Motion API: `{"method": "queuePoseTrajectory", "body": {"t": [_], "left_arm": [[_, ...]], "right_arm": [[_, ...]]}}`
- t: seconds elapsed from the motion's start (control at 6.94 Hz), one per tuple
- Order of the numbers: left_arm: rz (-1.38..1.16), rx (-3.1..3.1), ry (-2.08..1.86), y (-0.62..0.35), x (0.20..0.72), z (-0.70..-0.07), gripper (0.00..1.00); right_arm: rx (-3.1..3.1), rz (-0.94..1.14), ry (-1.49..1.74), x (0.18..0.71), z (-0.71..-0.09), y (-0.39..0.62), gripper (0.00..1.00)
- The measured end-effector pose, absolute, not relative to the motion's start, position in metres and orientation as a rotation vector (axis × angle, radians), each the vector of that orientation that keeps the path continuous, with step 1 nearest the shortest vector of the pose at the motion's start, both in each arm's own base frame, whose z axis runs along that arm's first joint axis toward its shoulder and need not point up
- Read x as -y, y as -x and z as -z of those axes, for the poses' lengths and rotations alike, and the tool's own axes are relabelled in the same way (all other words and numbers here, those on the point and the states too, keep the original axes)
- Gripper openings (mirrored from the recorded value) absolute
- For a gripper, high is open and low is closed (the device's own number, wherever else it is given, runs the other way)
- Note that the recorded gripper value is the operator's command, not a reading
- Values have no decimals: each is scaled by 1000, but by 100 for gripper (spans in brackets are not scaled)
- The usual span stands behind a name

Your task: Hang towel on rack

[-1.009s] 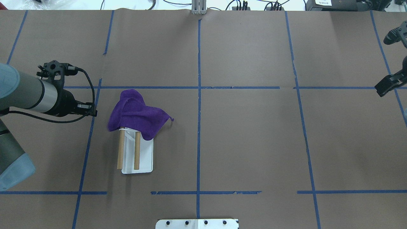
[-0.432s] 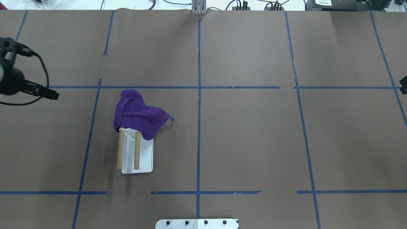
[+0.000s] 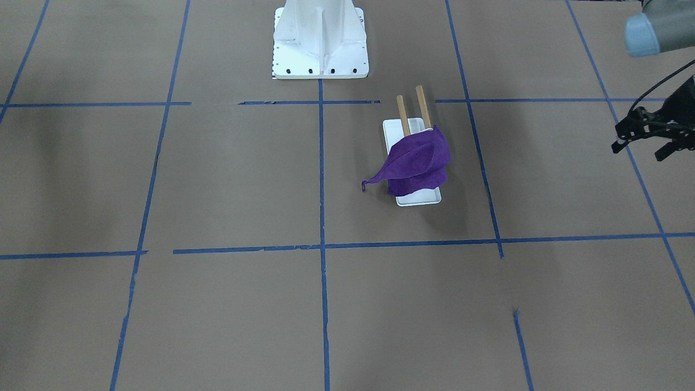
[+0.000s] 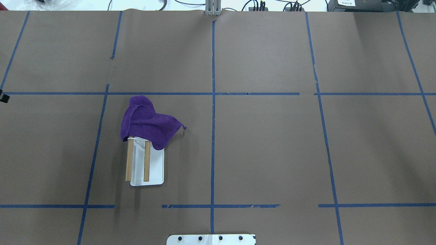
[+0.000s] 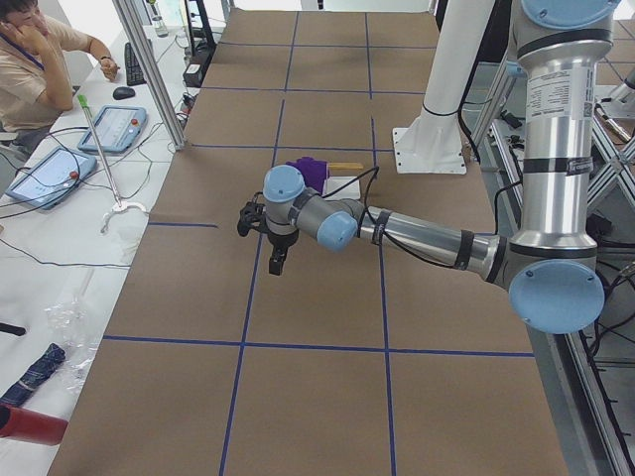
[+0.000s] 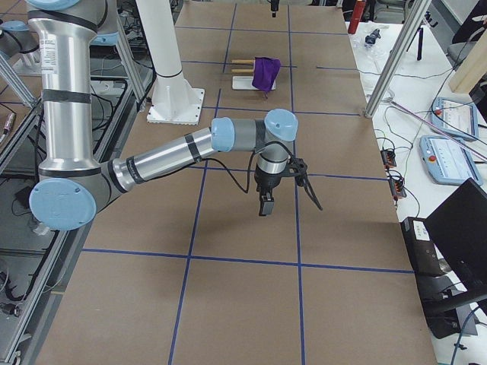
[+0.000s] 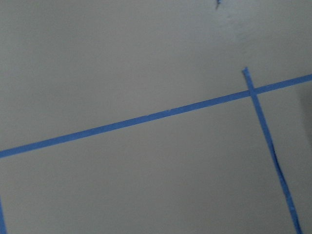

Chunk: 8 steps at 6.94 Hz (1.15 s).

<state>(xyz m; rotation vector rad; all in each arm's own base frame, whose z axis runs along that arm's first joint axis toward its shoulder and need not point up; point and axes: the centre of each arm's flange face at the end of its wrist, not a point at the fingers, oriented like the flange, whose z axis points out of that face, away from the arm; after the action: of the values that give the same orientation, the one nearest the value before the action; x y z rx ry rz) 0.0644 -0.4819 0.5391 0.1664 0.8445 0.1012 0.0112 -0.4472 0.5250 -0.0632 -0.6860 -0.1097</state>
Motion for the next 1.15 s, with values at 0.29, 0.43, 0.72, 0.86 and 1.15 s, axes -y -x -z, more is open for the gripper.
{"method": "queuePoseTrajectory", "body": {"t": [0.29, 0.43, 0.72, 0.86, 1.15], "left_arm": [[-124, -798, -149, 3, 480, -583, 100], [-139, -786, -135, 25, 473, -607, 100], [-106, -781, -55, 44, 450, -640, 100], [-82, -781, -8, 47, 444, -647, 100], [-59, -780, 33, 49, 439, -649, 100]], "right_arm": [[745, 41, 55, 415, -583, -41, 100], [766, 26, 42, 408, -619, -48, 100], [779, -13, 9, 405, -657, -53, 100], [776, -47, -5, 408, -651, -54, 100], [715, -70, -39, 412, -634, -58, 100]]}}
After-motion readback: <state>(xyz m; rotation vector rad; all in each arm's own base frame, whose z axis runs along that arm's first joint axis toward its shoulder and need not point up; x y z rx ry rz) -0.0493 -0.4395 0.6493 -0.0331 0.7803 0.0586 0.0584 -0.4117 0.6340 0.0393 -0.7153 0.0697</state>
